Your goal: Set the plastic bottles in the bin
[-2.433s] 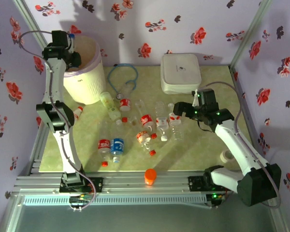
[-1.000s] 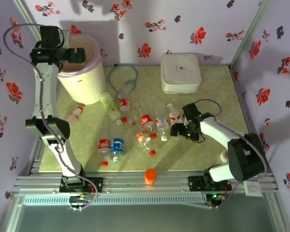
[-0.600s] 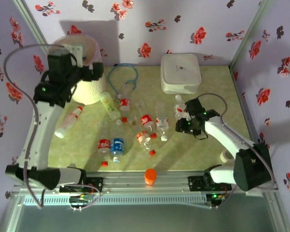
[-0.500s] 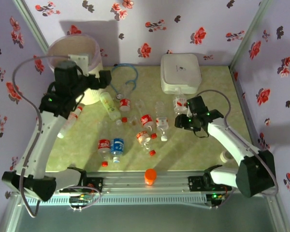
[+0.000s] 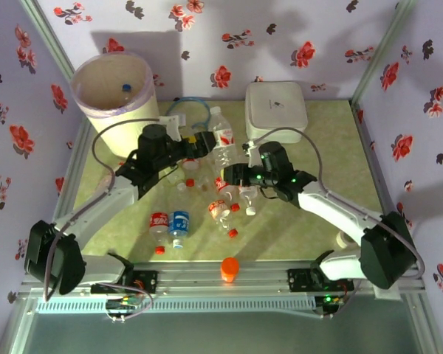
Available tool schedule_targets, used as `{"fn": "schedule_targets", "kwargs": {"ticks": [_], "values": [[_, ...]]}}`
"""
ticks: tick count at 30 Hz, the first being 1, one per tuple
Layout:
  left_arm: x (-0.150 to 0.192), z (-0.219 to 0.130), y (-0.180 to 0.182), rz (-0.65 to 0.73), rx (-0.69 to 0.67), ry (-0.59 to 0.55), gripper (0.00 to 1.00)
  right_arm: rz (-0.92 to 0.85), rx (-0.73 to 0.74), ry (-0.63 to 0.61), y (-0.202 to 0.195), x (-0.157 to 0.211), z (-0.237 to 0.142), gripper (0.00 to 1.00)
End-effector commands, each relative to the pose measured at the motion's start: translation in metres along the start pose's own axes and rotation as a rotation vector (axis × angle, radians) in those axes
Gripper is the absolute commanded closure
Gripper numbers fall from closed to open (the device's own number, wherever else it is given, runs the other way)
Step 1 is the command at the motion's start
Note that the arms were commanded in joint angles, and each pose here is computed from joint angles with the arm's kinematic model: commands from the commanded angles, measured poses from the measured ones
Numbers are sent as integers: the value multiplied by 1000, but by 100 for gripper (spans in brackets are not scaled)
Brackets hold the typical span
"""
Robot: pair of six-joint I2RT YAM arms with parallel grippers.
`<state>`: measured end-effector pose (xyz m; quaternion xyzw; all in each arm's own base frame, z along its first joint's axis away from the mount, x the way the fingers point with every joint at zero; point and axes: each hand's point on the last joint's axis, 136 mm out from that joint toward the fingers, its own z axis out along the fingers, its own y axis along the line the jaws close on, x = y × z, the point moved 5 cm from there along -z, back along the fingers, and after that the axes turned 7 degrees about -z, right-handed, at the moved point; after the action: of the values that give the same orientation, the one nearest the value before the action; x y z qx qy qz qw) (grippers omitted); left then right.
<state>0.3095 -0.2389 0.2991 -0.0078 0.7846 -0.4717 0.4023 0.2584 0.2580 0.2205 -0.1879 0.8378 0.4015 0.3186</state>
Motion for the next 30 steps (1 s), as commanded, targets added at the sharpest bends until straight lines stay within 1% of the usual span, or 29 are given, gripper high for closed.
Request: {"fn": "schedule_targets", "kwargs": {"ticks": [1, 3, 6, 8, 12, 16, 19, 21, 23, 24, 26, 27, 28, 30], "values": [[3, 13, -9, -26, 67, -29, 0, -50, -89, -77, 24, -22, 4, 51], [13, 21, 0, -47, 38, -10, 0, -55, -108, -81, 28, -23, 8, 51], [25, 29, 10, -40, -32, 8, 0, -55, -119, -83, 30, -23, 12, 51], [29, 32, 13, -43, -51, 22, 4, -57, -120, -82, 30, -23, 15, 51], [32, 34, 13, -57, -49, 26, 20, -62, -104, -90, 26, -24, 18, 52], [32, 35, 14, -52, -60, 40, 39, -65, -96, -104, 24, -25, 21, 52], [32, 36, 13, -43, -70, 48, 47, -70, -87, -102, 22, -24, 22, 50], [30, 36, 12, -36, -70, 50, 47, -75, -79, -102, 21, -24, 21, 46], [29, 38, 12, -27, -75, 53, 48, -82, -64, -99, 20, -23, 20, 36], [29, 38, 12, -24, -78, 54, 48, -88, -57, -96, 19, -23, 19, 30], [27, 38, 13, -14, -87, 55, 48, -108, -28, -80, 18, -23, 15, 10], [25, 38, 13, -12, -90, 53, 48, -118, -12, -74, 17, -23, 12, 3], [23, 38, 14, -8, -96, 51, 48, -131, 9, -73, 17, -23, 8, 1], [17, 38, 15, 5, -104, 48, 49, -146, 50, -78, 13, -23, -3, 1]]}}
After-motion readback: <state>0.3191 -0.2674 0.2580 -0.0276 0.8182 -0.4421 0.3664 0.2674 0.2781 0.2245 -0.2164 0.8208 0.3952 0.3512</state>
